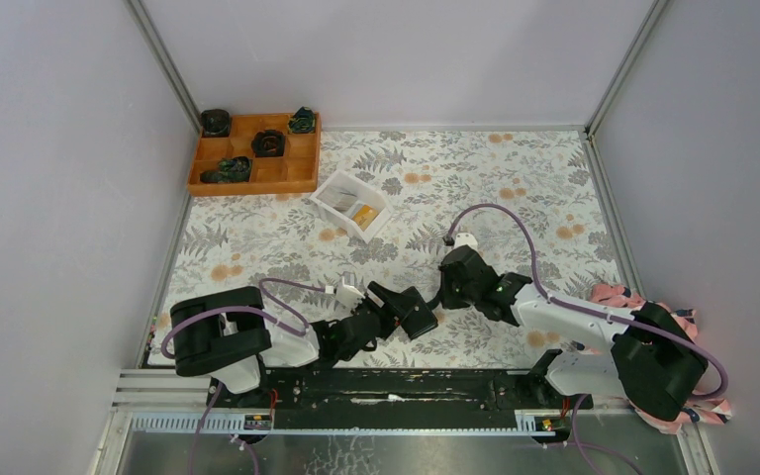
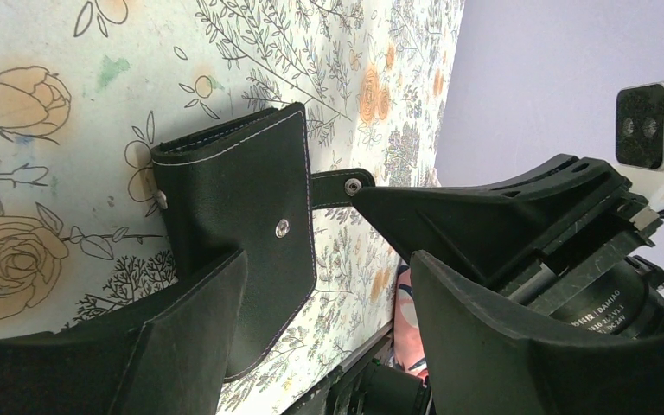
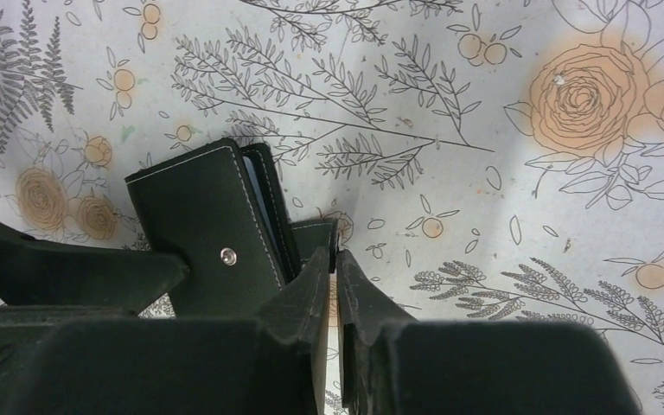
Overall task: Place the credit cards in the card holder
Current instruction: Close the card holder at the center of the board.
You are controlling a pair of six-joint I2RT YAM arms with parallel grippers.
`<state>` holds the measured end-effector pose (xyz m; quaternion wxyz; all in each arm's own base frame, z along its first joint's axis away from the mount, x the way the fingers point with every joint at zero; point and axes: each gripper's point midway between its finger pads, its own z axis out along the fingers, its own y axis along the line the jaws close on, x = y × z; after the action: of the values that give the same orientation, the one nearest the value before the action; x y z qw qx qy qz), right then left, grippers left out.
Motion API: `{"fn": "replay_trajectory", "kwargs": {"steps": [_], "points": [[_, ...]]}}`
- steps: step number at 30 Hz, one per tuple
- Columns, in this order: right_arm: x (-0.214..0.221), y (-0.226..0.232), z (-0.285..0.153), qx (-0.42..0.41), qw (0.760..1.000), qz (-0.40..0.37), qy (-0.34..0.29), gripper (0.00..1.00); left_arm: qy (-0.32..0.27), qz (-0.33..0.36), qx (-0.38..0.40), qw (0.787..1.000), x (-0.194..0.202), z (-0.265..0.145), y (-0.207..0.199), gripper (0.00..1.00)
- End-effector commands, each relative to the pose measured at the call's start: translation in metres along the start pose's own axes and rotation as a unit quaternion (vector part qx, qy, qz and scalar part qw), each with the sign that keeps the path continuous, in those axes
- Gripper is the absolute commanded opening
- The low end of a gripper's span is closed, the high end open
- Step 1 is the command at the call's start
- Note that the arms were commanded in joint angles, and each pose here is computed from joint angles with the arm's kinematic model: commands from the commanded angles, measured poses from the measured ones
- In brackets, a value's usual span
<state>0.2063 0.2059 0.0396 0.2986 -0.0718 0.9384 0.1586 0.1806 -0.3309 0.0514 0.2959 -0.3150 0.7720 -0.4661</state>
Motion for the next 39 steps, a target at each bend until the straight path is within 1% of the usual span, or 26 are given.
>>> {"fn": "replay_trajectory", "kwargs": {"steps": [1,9,13,15,17,19,22,23,25,28,32,35,39], "points": [[-0.022,0.027,-0.010,-0.047,0.998,-0.009,-0.034,0.10,-0.030,0.036,-0.041,0.998,-0.012,0.004,0.027,0.77],[-0.018,0.047,-0.011,-0.066,0.997,-0.028,-0.030,0.09,-0.035,0.033,-0.031,0.998,-0.015,0.005,0.023,0.73],[-0.014,0.054,-0.010,-0.068,0.997,-0.037,-0.026,0.09,-0.034,0.031,-0.028,0.999,-0.015,0.004,0.024,0.68],[-0.012,0.057,-0.010,-0.069,0.996,-0.041,-0.025,0.09,-0.034,0.030,-0.028,0.999,-0.016,0.003,0.025,0.63],[-0.010,0.060,-0.009,-0.070,0.996,-0.045,-0.022,0.09,-0.033,0.031,-0.028,0.999,-0.016,0.003,0.025,0.57],[-0.008,0.063,-0.008,-0.070,0.996,-0.048,-0.020,0.09,-0.031,0.032,-0.029,0.999,-0.015,0.003,0.026,0.54],[-0.003,0.066,-0.007,-0.070,0.996,-0.054,-0.014,0.09,-0.029,0.033,-0.031,0.999,-0.014,0.004,0.027,0.39],[-0.003,0.067,-0.007,-0.069,0.996,-0.055,-0.014,0.09,-0.028,0.033,-0.031,0.999,-0.013,0.004,0.028,0.36],[0.000,0.069,-0.006,-0.069,0.996,-0.059,-0.013,0.09,-0.025,0.033,-0.032,0.999,-0.012,0.004,0.029,0.34],[0.003,0.071,-0.005,-0.068,0.996,-0.063,-0.009,0.09,-0.024,0.031,-0.033,0.999,-0.012,0.004,0.030,0.29],[0.006,0.073,-0.005,-0.068,0.995,-0.068,-0.007,0.09,-0.022,0.032,-0.034,0.999,-0.011,0.005,0.031,0.26],[0.008,0.073,-0.004,-0.066,0.995,-0.071,-0.004,0.09,-0.021,0.033,-0.036,0.999,-0.010,0.005,0.032,0.23],[0.009,0.074,-0.002,-0.065,0.995,-0.076,0.000,0.09,-0.019,0.032,-0.036,0.999,-0.009,0.006,0.033,0.21]]}}
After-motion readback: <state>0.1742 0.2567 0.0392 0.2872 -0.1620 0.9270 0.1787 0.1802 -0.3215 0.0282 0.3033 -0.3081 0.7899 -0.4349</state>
